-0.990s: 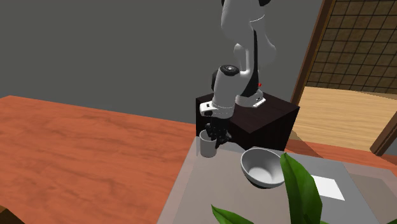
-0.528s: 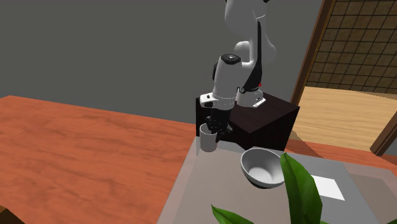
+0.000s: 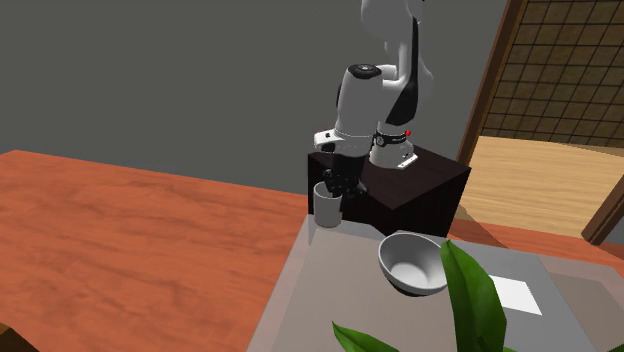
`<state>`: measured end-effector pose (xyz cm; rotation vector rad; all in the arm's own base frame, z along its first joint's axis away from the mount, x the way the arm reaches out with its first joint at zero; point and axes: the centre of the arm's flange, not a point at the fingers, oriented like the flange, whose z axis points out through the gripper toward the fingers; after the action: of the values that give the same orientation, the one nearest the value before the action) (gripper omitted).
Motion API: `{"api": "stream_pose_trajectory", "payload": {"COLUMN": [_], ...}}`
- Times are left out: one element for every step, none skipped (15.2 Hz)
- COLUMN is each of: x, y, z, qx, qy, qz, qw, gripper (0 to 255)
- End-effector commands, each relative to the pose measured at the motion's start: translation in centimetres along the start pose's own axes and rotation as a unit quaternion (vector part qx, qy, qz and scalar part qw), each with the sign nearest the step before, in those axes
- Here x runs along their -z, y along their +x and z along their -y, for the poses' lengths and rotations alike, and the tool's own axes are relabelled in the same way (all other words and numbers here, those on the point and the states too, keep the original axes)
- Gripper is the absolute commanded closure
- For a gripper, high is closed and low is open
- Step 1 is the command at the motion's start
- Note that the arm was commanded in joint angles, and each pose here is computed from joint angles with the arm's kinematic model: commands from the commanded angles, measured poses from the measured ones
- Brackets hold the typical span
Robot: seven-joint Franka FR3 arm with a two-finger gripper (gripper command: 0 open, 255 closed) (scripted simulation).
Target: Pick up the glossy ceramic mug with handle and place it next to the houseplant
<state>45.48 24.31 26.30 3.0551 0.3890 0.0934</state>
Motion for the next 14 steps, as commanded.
{"api": "stream_pose_trajectory", "payload": {"x": [1.1, 1.6, 2.2, 2.7, 3.2, 3.8, 4.3, 4.8, 5.3, 5.9, 6.4, 6.9, 7.4, 8.0], "y": [0.0, 0.0, 0.0, 0.1, 0.1, 0.1, 0.1, 0.2, 0.2, 0.2, 0.2, 0.3, 0.3, 0.3], "z": [0.0, -0.1, -0.1, -0.1, -0.2, -0.2, -0.3, -0.3, -0.3, -0.4, -0.4, -0.4, -0.5, -0.5], "qx": [0.0, 0.0, 0.0, 0.0, 0.0, 0.0, 0.0, 0.0, 0.0, 0.0, 0.0, 0.0, 0.0, 0.0], "qy": [0.0, 0.0, 0.0, 0.0, 0.0, 0.0, 0.0, 0.0, 0.0, 0.0, 0.0, 0.0, 0.0, 0.0], "qz": [0.0, 0.0, 0.0, 0.0, 0.0, 0.0, 0.0, 0.0, 0.0, 0.0, 0.0, 0.0, 0.0, 0.0], "qw": [1.0, 1.0, 1.0, 1.0, 1.0, 1.0, 1.0, 1.0, 1.0, 1.0, 1.0, 1.0, 1.0, 1.0], "gripper": [255, 255, 255, 255, 255, 255, 255, 255, 255, 255, 255, 255, 255, 255]}}
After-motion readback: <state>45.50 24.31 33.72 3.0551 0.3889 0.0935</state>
